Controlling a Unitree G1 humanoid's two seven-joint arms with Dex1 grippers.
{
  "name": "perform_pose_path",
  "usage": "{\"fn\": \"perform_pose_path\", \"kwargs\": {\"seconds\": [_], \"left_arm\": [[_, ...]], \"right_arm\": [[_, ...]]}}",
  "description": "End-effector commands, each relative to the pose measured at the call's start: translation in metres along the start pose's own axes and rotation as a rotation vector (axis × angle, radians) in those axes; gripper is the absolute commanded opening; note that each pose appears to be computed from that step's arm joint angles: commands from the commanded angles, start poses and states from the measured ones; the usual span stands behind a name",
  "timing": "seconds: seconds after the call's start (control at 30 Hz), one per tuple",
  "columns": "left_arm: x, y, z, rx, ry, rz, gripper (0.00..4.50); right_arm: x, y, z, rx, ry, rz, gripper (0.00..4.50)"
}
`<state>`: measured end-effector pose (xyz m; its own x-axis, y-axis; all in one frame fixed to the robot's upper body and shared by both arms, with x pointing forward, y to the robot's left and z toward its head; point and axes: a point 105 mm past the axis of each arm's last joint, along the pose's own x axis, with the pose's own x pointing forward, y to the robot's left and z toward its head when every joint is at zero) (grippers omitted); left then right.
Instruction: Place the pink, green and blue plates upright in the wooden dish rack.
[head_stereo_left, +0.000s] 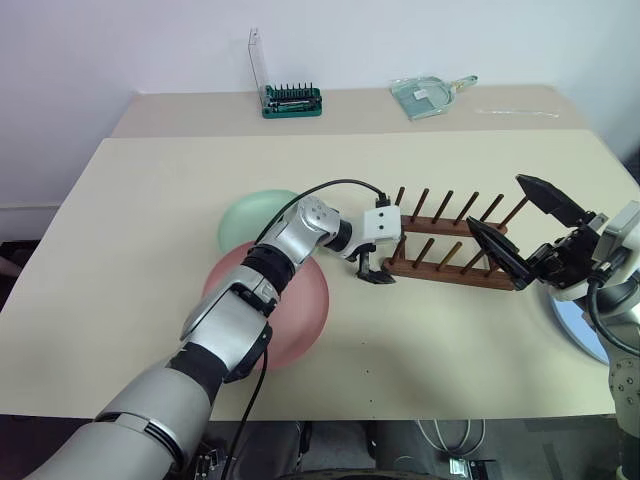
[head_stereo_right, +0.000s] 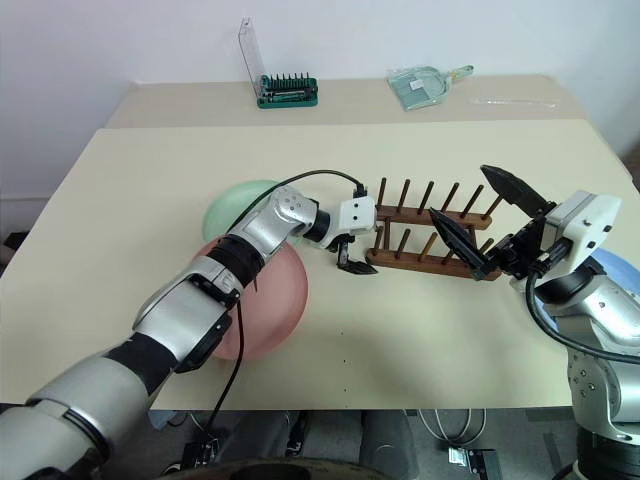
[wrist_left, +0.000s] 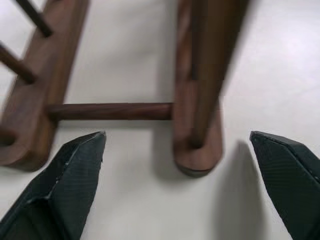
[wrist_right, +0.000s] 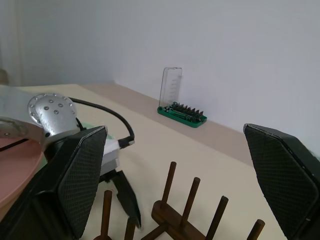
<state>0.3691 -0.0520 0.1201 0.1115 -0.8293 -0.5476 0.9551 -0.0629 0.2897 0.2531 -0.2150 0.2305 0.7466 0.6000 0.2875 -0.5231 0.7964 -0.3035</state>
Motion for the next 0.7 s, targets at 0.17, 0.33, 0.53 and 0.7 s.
{"fn": "perform_pose_path", "kwargs": {"seconds": [0.17, 0.33, 0.53, 0.7], "left_arm": [[-0.038, 0.031, 0.026, -0.043, -0.003, 0.098, 4.47], [-0.059, 0.043, 0.033, -0.029, -0.011, 0.15, 4.47], [-0.077, 0.051, 0.033, -0.054, -0.017, 0.186, 4.47], [-0.087, 0.059, 0.026, -0.016, 0.014, 0.245, 3.57]], "right_arm": [[0.0, 0.0, 0.014, -0.033, -0.042, 0.001, 4.5], [0.004, -0.001, 0.013, -0.023, -0.053, 0.01, 4.5], [0.006, -0.001, 0.013, -0.013, -0.052, 0.023, 4.5], [0.003, -0.002, 0.011, -0.001, -0.035, 0.027, 4.5]]}}
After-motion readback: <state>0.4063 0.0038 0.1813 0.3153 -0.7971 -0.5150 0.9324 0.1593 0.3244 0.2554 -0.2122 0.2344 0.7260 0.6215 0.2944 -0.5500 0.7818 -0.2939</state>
